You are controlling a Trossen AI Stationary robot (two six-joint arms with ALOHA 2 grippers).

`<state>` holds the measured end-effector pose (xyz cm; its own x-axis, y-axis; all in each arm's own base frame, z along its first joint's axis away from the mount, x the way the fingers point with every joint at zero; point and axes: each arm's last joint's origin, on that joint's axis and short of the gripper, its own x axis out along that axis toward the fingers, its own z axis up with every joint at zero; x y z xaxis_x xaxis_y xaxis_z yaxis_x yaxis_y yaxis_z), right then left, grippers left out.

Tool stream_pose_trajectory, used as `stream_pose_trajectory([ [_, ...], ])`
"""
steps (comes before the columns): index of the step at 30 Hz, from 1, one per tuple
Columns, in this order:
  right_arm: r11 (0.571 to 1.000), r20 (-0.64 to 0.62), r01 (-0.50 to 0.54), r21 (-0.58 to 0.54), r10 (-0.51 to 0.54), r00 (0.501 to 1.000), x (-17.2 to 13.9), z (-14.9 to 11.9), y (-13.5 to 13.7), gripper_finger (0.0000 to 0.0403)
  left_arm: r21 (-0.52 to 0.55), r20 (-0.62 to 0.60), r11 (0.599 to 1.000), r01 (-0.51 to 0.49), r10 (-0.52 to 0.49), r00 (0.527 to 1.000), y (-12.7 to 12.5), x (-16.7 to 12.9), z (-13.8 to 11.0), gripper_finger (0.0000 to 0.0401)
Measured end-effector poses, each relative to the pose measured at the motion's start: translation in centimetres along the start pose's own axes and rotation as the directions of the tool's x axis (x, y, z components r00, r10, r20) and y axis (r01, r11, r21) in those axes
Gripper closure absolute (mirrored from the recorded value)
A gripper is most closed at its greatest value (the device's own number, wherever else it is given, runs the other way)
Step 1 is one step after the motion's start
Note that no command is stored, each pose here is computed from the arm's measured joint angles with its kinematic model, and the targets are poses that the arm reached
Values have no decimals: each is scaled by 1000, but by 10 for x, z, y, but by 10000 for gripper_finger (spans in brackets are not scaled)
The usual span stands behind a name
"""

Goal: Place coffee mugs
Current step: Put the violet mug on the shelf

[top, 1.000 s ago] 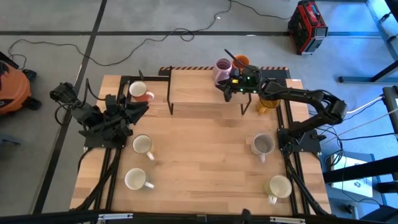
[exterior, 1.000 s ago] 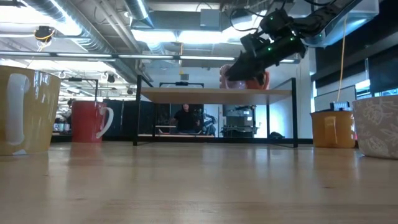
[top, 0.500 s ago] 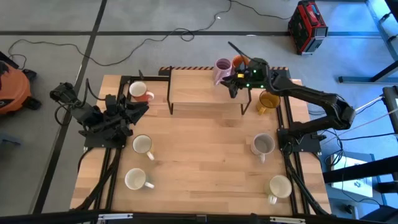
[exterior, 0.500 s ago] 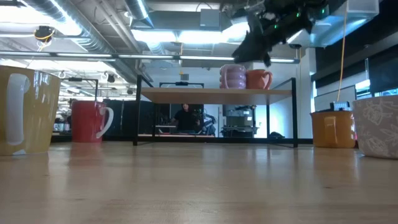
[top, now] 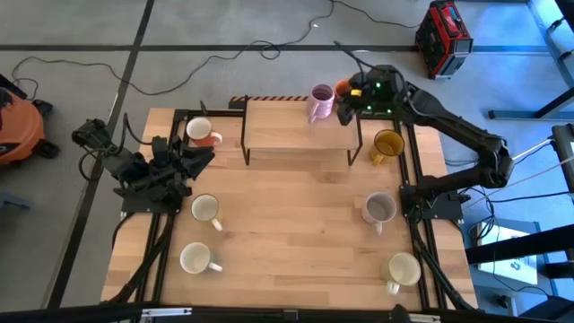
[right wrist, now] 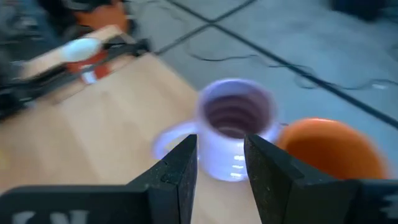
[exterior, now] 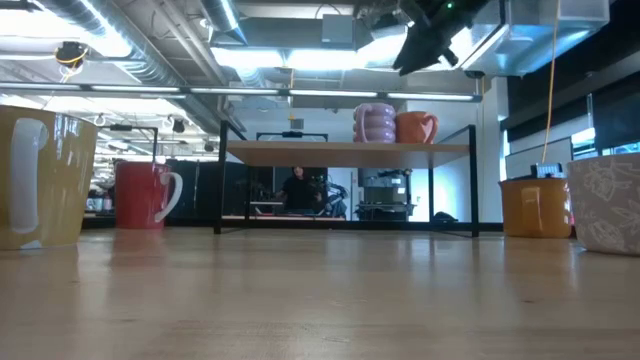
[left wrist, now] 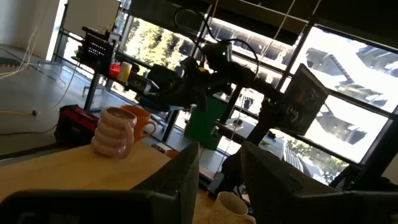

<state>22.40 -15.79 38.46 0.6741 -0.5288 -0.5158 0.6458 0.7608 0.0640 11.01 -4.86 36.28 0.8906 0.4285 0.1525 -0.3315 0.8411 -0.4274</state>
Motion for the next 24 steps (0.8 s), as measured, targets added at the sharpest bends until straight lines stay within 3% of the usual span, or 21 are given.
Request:
stream_pose_trajectory([
  [2,999,6,30,13,-30,1000,-4,4,-1,281,0,0,1000,0,0,1000,0,0,0,287],
  [7,999,-17,-21,24,21,1000,-3,2,1,281,1,0,1000,0,0,1000,0,0,0,287],
  [15,998,-144,-55,-35,50,988,37,-14,18,281,2,-1,1000,0,0,1000,0,0,0,287],
  [24,997,-196,41,-66,-53,979,58,-23,19,281,2,-1,1000,0,0,1000,0,0,0,287],
])
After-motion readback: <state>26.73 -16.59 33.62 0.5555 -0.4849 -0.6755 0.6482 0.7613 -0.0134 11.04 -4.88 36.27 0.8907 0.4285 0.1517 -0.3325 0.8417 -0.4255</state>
